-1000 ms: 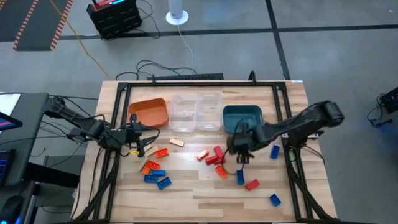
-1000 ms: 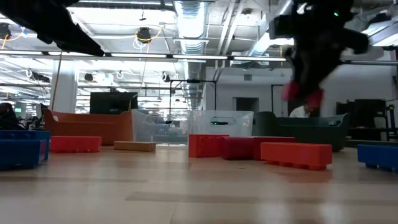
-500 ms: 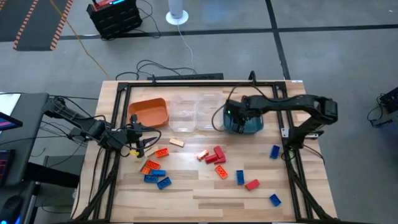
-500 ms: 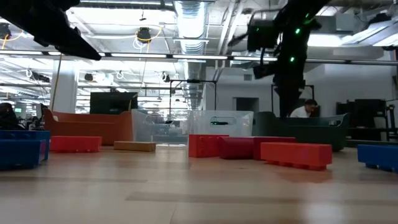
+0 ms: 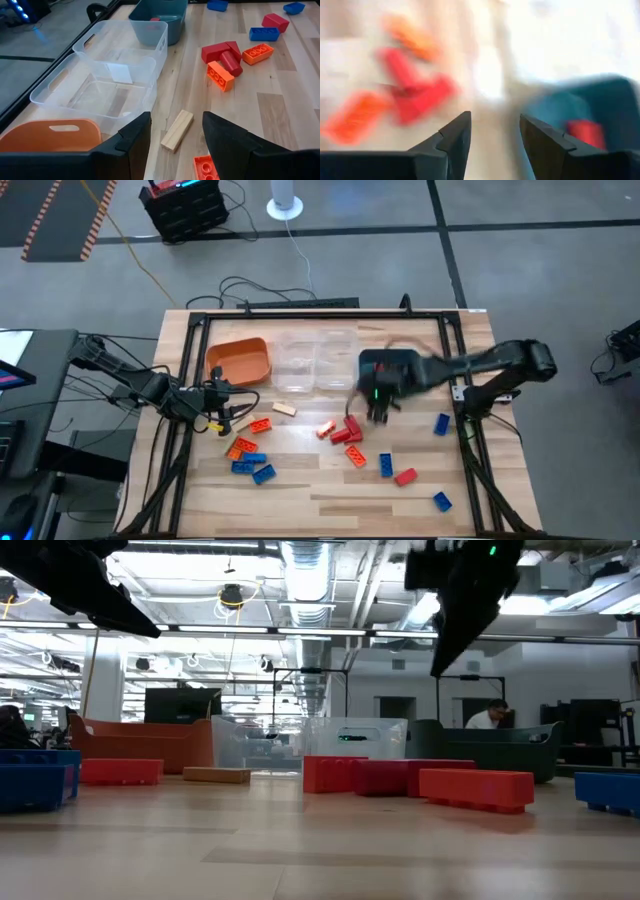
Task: Sort blocks
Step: Put the red block into the blue bin
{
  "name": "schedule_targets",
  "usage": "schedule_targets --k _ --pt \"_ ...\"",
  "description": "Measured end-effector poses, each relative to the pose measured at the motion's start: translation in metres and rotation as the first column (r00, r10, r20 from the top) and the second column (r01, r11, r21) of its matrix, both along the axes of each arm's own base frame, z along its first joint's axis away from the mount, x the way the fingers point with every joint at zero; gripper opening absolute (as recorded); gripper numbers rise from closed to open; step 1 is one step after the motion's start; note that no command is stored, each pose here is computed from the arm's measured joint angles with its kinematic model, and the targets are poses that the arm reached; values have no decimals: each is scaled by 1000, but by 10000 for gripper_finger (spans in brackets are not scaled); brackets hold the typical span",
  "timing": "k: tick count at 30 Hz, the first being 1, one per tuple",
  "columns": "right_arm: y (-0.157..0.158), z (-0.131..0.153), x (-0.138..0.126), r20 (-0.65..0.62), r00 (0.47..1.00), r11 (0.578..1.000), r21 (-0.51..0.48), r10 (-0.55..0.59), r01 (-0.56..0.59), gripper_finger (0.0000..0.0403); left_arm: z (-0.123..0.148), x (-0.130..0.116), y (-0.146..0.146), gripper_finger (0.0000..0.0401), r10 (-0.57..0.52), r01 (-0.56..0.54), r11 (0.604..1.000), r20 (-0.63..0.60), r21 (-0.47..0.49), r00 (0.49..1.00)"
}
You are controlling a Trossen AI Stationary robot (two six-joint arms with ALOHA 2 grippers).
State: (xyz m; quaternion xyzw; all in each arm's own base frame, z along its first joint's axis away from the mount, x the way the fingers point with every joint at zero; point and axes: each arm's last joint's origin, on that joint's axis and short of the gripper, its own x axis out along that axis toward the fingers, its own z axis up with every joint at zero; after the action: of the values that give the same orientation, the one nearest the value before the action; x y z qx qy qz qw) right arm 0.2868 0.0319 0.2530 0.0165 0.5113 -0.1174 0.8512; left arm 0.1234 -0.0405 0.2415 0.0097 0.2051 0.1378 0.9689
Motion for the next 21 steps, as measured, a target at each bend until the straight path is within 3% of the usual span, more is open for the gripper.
schedule_targets --k 5,9,15,21 --pt "57 -26 13 -40 996 997 38 75 -74 204 0 0 0 173 0 0 1000 1 0 1000" --pt "87 -29 17 -112 990 994 67 89 -82 204 0 0 0 173 -2 2 1000 1 -2 1000" --pt "128 -30 -1 -349 929 989 119 123 -86 204 0 0 -1 173 -19 19 999 -3 -33 1000" --pt "167 -46 -22 -441 882 984 142 163 -111 204 0 0 -1 173 -18 18 999 -1 -37 1000"
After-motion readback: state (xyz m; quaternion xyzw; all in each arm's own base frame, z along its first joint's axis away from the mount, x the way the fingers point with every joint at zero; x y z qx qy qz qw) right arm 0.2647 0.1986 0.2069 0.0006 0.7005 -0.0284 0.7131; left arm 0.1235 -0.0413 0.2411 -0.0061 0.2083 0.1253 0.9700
